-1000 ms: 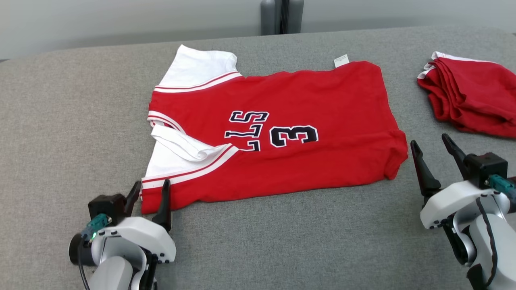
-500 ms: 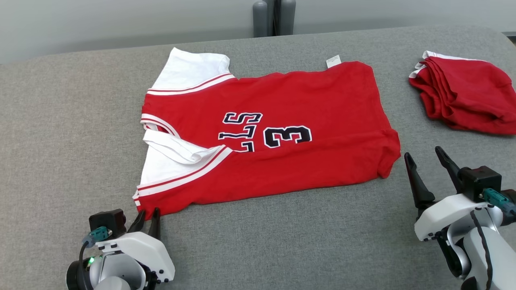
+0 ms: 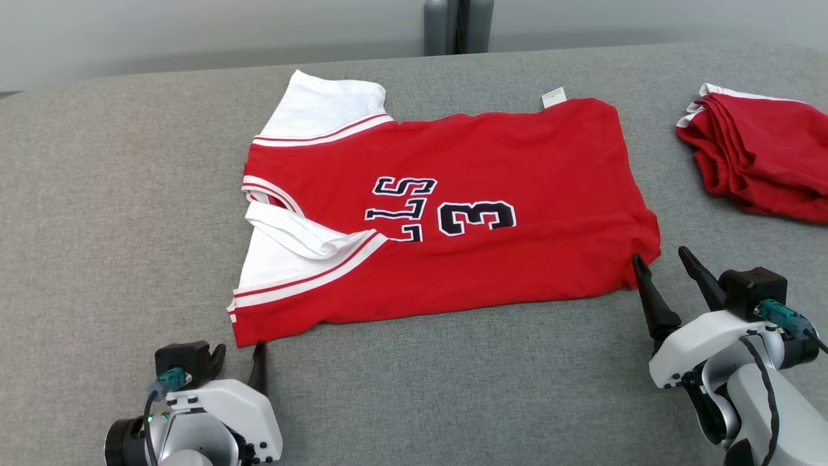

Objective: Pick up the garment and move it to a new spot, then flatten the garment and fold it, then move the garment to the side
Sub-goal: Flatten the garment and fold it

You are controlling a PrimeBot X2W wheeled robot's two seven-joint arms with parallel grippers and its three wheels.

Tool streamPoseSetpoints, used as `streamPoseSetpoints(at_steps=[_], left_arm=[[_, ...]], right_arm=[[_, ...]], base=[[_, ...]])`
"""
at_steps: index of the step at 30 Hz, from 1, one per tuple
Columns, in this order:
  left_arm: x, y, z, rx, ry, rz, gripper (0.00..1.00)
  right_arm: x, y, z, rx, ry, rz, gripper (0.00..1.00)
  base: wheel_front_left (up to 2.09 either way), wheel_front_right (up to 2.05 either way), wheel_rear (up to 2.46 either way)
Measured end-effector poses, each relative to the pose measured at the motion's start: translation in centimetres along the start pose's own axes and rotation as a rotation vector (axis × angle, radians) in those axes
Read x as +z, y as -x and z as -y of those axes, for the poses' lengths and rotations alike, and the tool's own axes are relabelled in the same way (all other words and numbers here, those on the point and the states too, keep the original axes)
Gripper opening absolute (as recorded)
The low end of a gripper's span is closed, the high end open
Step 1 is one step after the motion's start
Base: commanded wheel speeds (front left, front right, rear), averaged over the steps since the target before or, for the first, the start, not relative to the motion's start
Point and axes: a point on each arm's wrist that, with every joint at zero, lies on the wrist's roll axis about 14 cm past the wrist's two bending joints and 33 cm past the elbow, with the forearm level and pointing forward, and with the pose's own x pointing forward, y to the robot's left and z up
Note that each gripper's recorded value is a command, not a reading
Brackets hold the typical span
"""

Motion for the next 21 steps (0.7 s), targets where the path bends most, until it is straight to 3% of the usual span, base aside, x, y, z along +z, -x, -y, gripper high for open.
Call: streamPoseSetpoints(at_steps=[1,2,4,5,16,21], left_arm=[[0.1,-0.1,0.2,-0.01,-0.009,0.003,0.7],[0.3,-0.2,0.4,-0.02,-0.018,0.013,0.7],[0.9,-0.4,0.8,-0.037,-0.036,0.035,0.18],[1.2,-0.5,0.9,-0.043,-0.042,0.049,0.0],[1.3,-1.0,1.1,-0.066,-0.068,0.054,0.0],[1.3,-0.8,0.8,-0.062,-0.067,0.06,0.0]], right_arm=[[0.0,-0.1,-0.1,0.004,-0.002,-0.002,1.0],[-0.1,-0.2,-0.1,0.006,-0.001,-0.003,1.0],[-0.2,-0.3,-0.1,0.009,0.0,-0.008,1.0],[-0.3,-0.3,-0.1,0.01,0.001,-0.012,1.0],[-0.9,-0.6,0.2,0.004,-0.017,-0.032,1.0],[-2.8,-0.2,0.4,-0.018,-0.06,-0.094,1.0]], base=[[0.0,0.0,0.0],[0.0,0.0,0.0],[0.0,0.0,0.0],[0.0,0.0,0.0],[0.0,0.0,0.0],[0.0,0.0,0.0]])
